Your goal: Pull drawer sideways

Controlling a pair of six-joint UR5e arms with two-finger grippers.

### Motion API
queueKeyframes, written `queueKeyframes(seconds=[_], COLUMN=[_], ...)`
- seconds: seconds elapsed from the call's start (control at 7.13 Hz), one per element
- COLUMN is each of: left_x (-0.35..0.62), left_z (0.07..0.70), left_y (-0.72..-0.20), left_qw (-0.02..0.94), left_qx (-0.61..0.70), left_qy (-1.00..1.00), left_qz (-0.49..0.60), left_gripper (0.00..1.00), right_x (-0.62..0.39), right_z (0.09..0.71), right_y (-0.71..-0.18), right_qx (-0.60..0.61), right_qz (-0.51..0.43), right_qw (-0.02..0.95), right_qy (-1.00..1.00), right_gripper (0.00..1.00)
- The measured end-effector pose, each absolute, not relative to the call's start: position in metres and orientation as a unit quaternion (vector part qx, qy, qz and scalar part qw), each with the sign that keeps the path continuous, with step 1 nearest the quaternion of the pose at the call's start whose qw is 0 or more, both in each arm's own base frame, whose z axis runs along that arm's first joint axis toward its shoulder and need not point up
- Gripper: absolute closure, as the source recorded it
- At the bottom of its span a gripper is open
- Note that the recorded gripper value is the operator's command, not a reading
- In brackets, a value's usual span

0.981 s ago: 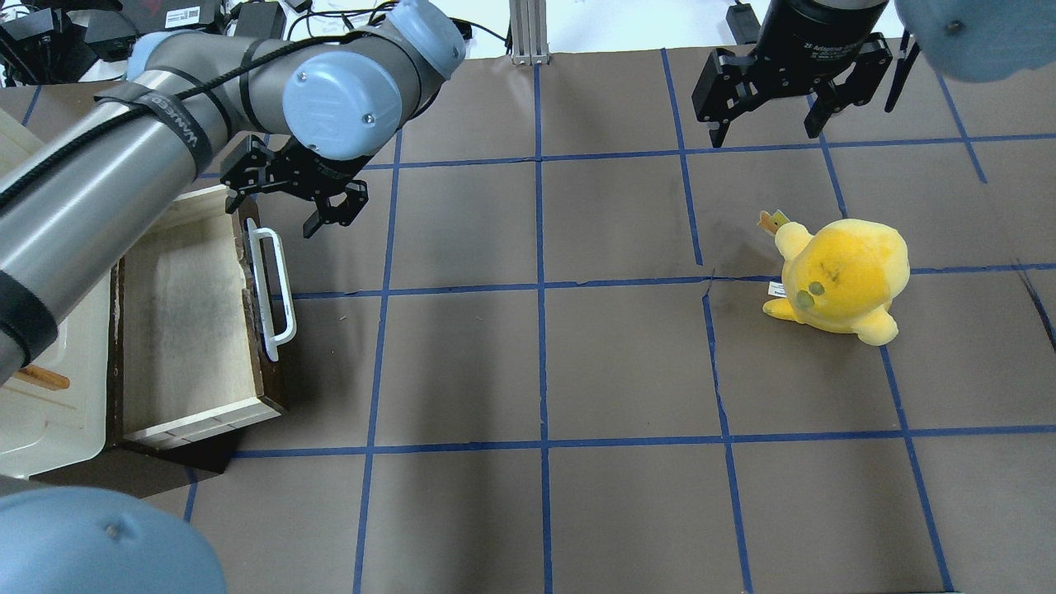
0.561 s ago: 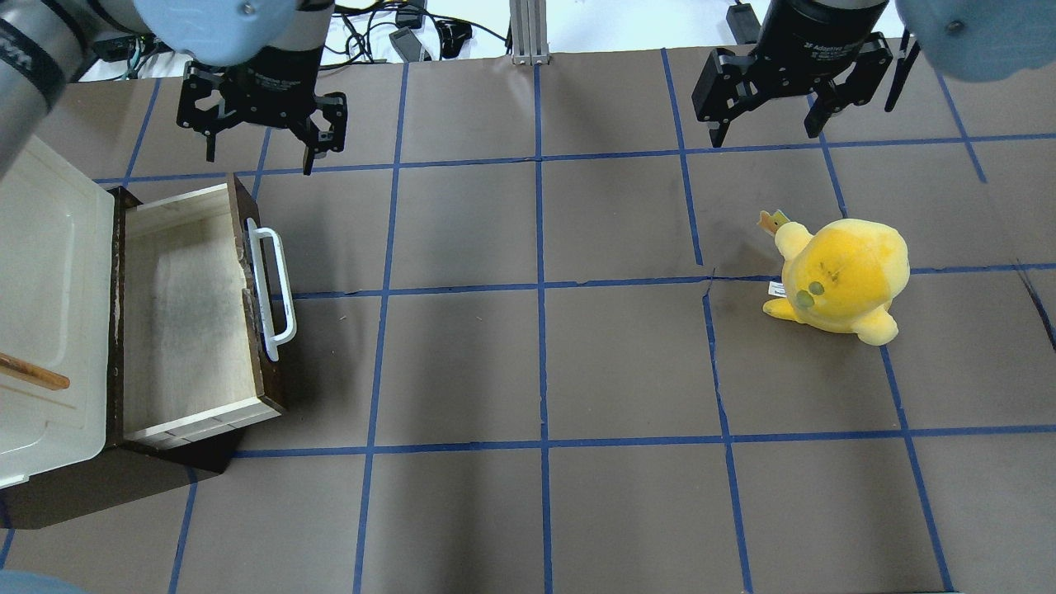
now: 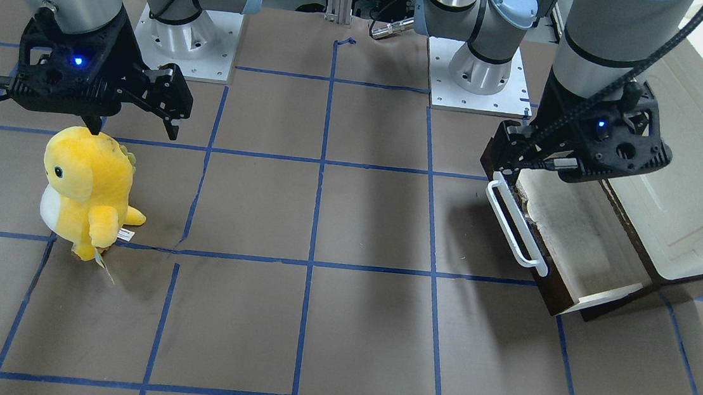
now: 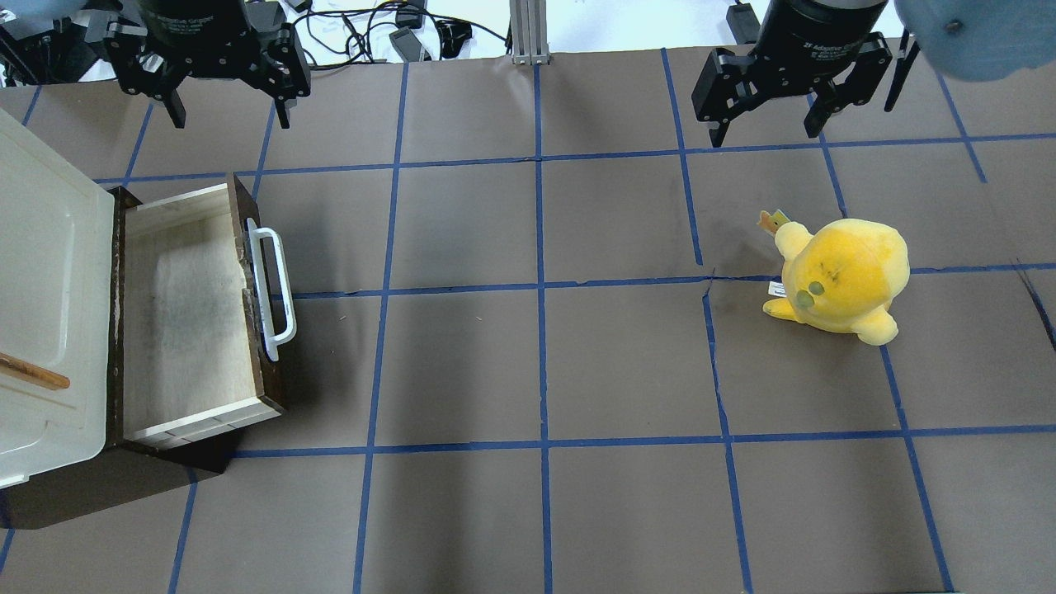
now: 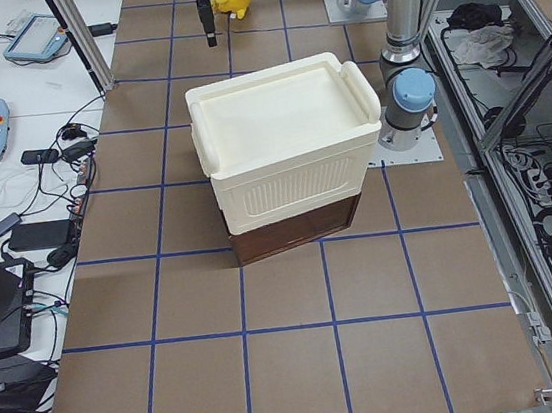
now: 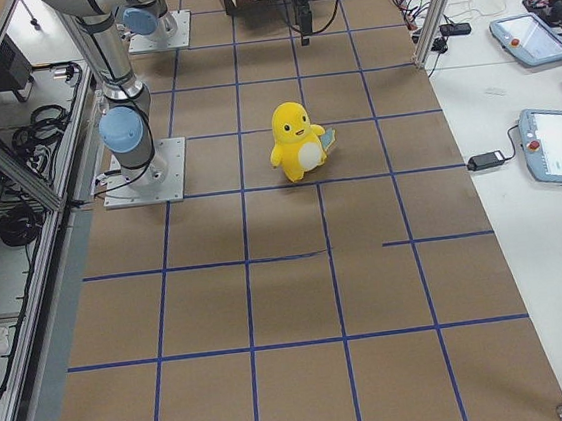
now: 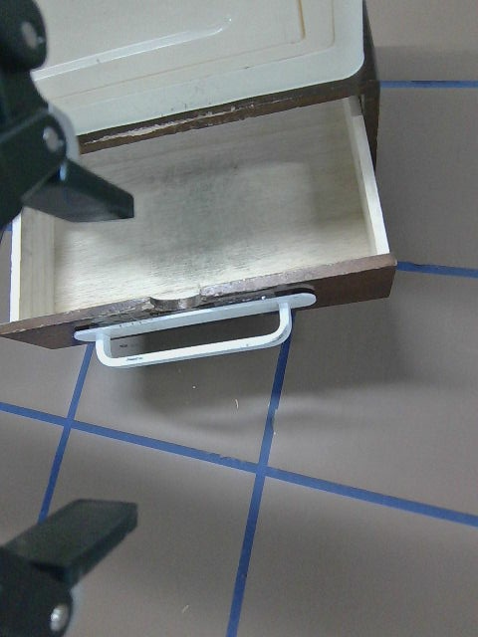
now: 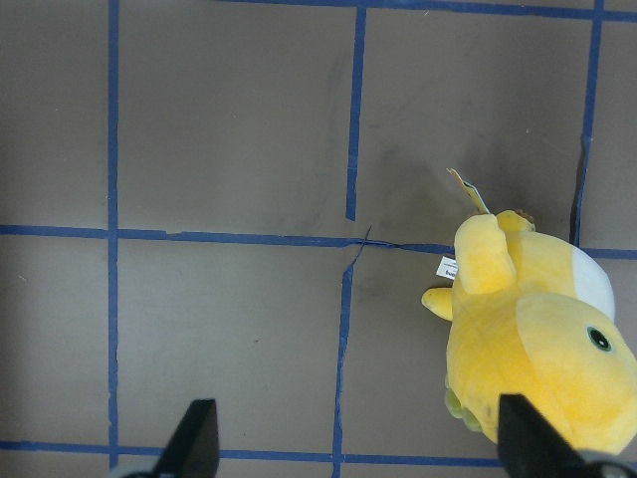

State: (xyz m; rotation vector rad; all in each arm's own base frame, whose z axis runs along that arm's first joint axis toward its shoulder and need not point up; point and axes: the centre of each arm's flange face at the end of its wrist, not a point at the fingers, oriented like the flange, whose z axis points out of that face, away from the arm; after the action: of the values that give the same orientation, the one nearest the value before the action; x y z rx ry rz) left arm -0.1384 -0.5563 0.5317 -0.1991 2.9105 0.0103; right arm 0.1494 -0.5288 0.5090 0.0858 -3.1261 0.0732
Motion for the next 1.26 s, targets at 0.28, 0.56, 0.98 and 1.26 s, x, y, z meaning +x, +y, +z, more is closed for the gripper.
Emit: queueKeyframes(seconds=[0.28,0.56,0.98,1.26], left_x=[-0.137,-0.124,-0.114,-0.115], left_z=[0.523,0.519,0.518,0.519], left_y=[-0.541,-0.534,-0.513,-0.498], left_qw=[0.091,0.071,0.038,0.026], left_qx=[-0.032,0.012,0.017,0.015], left_qy=[0.995,0.997,0.999,1.0], left_qz=[0.015,0.022,0.013,0.01], left_gripper=[0.0,0.0,0.0,0.0], right_x=[0.149,0.149,0.149,0.149], right_z=[0.509,0.509,0.509,0.509], right_y=[-0.529,-0.529,-0.529,-0.529], right_qx=[0.027,0.027,0.027,0.027], right_qz=[0.023,0.023,0.023,0.023], right_qw=[0.007,0.007,0.007,0.007], right_qy=[-0.999,-0.999,-0.999,-0.999], right_gripper=[0.0,0.0,0.0,0.0])
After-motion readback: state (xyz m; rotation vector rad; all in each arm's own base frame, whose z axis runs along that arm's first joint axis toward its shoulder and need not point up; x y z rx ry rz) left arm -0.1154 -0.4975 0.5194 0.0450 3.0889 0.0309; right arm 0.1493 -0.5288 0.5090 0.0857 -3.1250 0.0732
